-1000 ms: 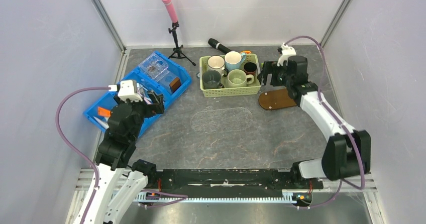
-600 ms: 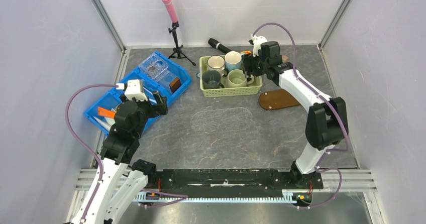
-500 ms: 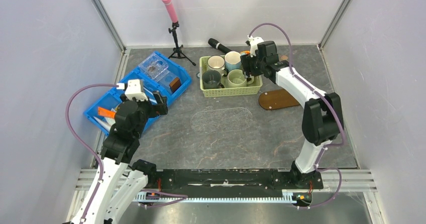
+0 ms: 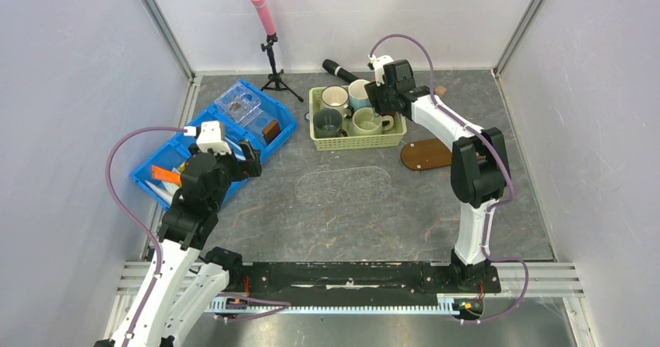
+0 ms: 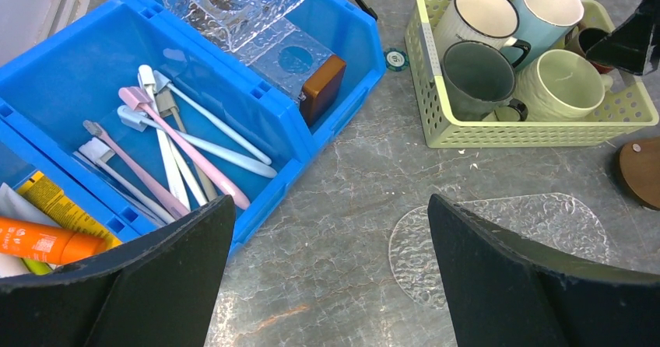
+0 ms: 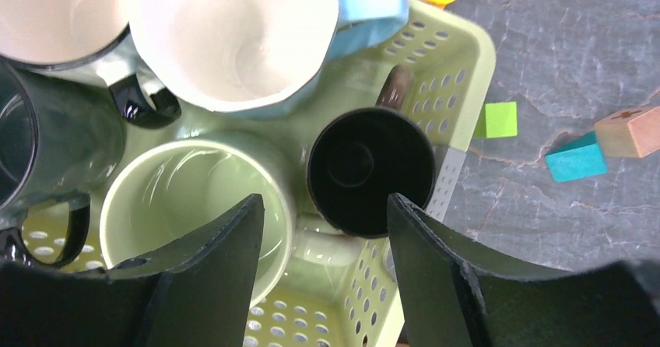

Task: Prepare toiletry sets of a toothbrush and toothpaste on the tray

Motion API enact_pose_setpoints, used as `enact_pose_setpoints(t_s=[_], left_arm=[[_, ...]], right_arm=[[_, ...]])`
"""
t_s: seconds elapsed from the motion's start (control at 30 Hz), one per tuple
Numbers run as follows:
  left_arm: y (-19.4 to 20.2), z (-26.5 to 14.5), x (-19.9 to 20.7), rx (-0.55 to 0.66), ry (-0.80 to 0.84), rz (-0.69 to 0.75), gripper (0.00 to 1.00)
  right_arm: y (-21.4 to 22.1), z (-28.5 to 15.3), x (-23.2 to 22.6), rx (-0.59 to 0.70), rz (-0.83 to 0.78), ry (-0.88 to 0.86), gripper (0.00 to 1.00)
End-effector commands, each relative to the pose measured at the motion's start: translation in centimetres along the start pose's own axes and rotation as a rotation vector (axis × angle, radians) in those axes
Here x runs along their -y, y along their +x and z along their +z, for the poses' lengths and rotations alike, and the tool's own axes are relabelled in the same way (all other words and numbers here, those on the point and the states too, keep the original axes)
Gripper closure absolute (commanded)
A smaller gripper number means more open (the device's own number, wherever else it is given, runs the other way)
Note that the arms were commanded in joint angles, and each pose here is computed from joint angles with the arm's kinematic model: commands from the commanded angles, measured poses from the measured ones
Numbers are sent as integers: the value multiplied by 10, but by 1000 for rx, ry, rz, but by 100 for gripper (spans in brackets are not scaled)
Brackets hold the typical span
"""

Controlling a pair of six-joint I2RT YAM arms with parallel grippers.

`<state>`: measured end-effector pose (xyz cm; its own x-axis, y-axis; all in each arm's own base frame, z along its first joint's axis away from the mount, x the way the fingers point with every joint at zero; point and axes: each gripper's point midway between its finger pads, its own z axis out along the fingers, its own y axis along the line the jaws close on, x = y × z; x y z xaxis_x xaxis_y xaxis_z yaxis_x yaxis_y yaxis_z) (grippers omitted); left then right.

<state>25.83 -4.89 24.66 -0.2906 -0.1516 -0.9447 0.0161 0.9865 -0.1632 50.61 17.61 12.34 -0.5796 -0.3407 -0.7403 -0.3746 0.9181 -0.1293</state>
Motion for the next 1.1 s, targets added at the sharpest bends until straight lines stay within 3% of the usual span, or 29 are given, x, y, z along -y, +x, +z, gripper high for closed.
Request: enact_pose_setpoints(t_s=[0.0,0.33,0.77,1.07], left_arm=[[-7,3,6,24,26,-6,0],[-5,5,6,16,28,-4,0],[-6,4,7,21,35,-6,0],[-6,3,7,22,34,-7,0]], right_arm=[[-32,3,9,68,-7,39,35],[-32,18,0,73,31,3,40],[-27,-17,-7,81,31,-38,42],[-12,-17,-26,32,0,-84,49]])
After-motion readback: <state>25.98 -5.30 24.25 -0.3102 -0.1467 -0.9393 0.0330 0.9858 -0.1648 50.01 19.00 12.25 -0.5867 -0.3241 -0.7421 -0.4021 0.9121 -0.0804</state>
